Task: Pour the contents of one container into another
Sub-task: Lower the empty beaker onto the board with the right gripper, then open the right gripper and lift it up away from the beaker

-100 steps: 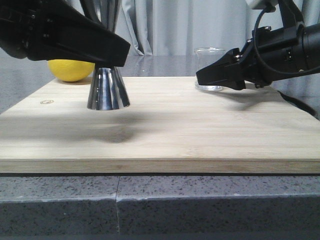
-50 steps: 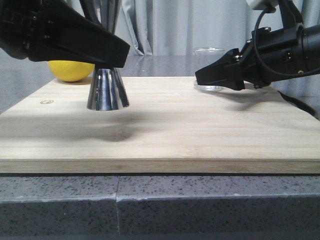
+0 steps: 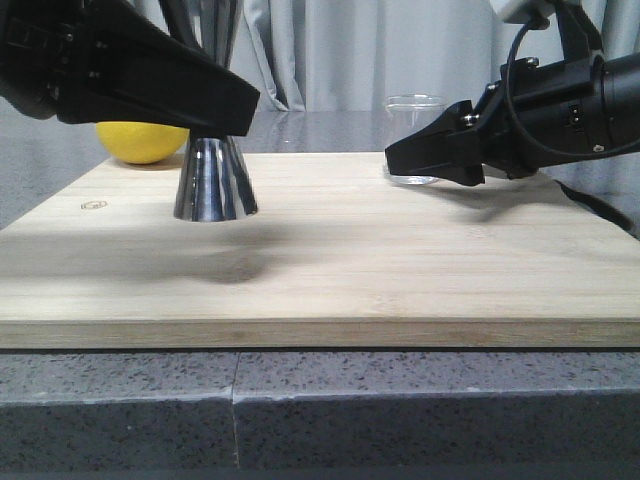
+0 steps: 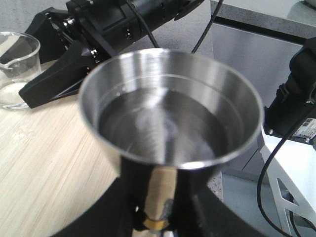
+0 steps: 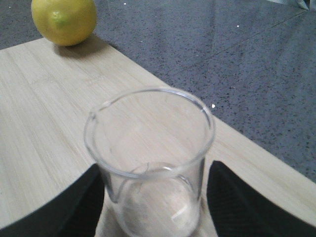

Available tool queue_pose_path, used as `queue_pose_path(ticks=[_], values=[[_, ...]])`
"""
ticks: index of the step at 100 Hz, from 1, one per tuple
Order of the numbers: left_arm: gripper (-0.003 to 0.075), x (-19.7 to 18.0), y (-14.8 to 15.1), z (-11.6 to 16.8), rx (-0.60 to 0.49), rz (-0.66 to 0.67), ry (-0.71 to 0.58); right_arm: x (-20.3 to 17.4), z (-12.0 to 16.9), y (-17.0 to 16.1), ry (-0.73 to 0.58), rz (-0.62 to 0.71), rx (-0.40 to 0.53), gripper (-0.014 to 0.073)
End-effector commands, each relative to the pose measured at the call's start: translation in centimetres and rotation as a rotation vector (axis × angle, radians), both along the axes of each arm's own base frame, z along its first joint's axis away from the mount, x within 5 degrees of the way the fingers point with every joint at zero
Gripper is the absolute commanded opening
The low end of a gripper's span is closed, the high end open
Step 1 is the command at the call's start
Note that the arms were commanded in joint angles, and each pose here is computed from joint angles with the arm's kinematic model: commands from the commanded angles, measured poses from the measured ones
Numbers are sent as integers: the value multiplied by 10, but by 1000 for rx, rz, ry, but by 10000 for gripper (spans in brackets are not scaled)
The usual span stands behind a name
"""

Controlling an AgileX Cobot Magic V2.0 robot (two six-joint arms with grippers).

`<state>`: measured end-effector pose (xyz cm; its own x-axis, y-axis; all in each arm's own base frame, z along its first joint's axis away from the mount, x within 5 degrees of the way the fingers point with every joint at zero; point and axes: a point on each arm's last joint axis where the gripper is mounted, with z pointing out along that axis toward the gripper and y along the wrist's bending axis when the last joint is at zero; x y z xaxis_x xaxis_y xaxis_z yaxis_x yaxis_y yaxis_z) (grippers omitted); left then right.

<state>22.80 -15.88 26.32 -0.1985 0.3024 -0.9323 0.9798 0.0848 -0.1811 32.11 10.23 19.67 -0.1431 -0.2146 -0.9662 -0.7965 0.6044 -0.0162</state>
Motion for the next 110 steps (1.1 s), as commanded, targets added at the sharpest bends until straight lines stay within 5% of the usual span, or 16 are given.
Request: queue_pose_path(ticks=[1, 21, 45, 63, 110], values=[[-19, -2, -4, 23, -107, -6, -13, 2, 24, 0, -87, 7, 75, 419], [-19, -2, -4, 23, -107, -6, -13, 1, 29, 1, -106, 21, 98, 422], [-19, -2, -4, 23, -107, -6, -13, 0, 38, 3, -141, 45, 154, 553], [-19, -2, -4, 23, -107, -6, -13, 5, 49, 4, -185, 55, 176, 567], [-19, 11, -3, 24, -109, 141, -48, 1, 135, 5, -458, 93, 222, 567]])
